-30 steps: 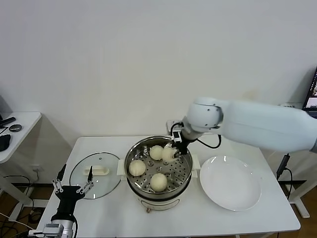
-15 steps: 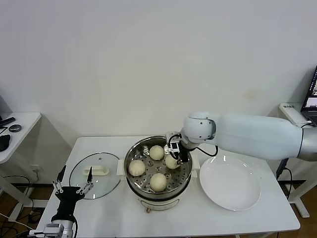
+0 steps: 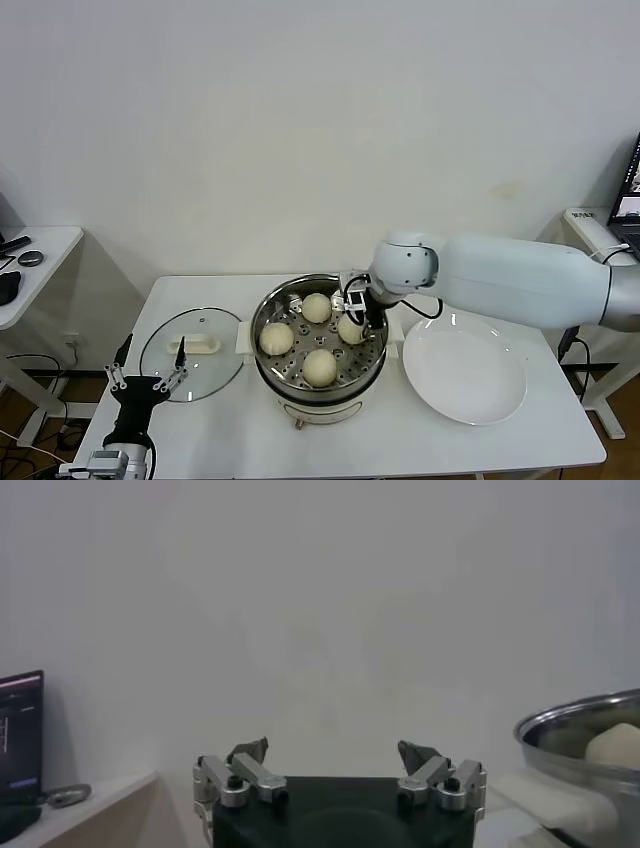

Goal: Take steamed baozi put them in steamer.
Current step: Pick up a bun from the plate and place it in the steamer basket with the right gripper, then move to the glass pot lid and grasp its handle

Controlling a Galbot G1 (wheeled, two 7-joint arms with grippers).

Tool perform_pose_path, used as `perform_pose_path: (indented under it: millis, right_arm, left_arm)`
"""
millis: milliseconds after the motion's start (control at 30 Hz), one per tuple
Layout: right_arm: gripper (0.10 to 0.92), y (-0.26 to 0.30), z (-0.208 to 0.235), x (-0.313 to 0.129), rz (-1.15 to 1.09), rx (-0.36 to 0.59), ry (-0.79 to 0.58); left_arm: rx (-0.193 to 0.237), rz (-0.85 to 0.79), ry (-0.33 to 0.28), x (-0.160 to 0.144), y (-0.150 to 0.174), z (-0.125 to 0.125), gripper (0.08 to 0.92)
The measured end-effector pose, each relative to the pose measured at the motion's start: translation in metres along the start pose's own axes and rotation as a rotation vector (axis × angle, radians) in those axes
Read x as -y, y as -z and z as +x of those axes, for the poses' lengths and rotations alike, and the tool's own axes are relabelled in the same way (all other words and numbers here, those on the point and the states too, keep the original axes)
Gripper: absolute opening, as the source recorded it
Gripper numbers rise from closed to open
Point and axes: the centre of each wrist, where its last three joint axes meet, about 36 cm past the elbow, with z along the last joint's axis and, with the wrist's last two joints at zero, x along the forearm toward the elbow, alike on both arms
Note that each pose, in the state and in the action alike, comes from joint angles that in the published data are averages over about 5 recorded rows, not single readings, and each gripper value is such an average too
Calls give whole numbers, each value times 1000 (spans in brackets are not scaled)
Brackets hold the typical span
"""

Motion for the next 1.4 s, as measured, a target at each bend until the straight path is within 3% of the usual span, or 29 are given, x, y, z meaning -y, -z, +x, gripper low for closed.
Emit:
perform_pose_path:
  millis: [200, 400, 700, 1167, 1400]
  right_arm:
    - [805, 1, 24, 1, -5, 38, -33]
    - [822, -5, 49, -5, -31, 114, -87]
    - [823, -42, 64, -42, -188, 403, -317]
    - [823, -109, 2, -107, -422, 938, -813]
    - [823, -154, -55, -170, -618, 1061, -1047]
  left_arm:
    - [-3, 0, 0, -1, -2, -1, 823]
    - [0, 5, 2, -2, -2, -3, 823]
    - [11, 15, 10, -3, -3, -2, 823]
    - [7, 12, 13, 5, 0, 8, 823]
    - [8, -62, 9, 6, -1, 9, 823]
